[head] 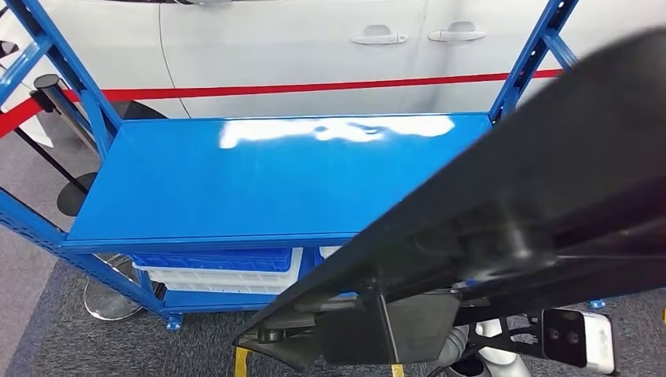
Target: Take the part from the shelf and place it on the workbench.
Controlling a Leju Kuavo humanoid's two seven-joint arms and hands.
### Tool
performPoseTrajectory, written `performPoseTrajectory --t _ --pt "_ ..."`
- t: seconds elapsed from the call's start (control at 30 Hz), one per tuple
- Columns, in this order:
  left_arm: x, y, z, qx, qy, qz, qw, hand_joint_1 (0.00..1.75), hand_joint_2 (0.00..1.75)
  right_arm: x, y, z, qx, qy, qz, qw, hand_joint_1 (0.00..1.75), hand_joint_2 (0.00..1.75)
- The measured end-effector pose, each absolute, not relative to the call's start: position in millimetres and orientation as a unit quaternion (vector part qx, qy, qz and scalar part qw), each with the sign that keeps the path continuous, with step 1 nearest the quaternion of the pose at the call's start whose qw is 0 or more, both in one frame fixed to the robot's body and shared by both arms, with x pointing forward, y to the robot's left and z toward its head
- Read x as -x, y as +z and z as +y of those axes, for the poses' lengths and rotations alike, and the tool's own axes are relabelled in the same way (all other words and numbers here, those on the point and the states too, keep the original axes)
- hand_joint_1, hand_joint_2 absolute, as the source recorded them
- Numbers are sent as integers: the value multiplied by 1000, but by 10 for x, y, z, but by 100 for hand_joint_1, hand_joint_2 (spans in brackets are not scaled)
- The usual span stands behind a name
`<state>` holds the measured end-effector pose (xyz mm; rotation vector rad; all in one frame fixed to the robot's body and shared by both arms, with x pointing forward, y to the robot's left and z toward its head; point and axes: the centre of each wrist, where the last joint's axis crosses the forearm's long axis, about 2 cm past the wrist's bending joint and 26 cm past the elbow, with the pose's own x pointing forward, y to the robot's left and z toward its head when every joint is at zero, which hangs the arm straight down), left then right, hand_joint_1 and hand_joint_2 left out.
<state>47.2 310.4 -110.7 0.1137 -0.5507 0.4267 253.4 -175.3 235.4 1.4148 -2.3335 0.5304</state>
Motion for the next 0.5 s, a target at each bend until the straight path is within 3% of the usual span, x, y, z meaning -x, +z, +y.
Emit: performPoseTrajectory --t 0.5 --pt "-455 -1108 3138 -59 204 -273 938 0 175 -2461 2178 -1825 -460 212 -841 191 175 175"
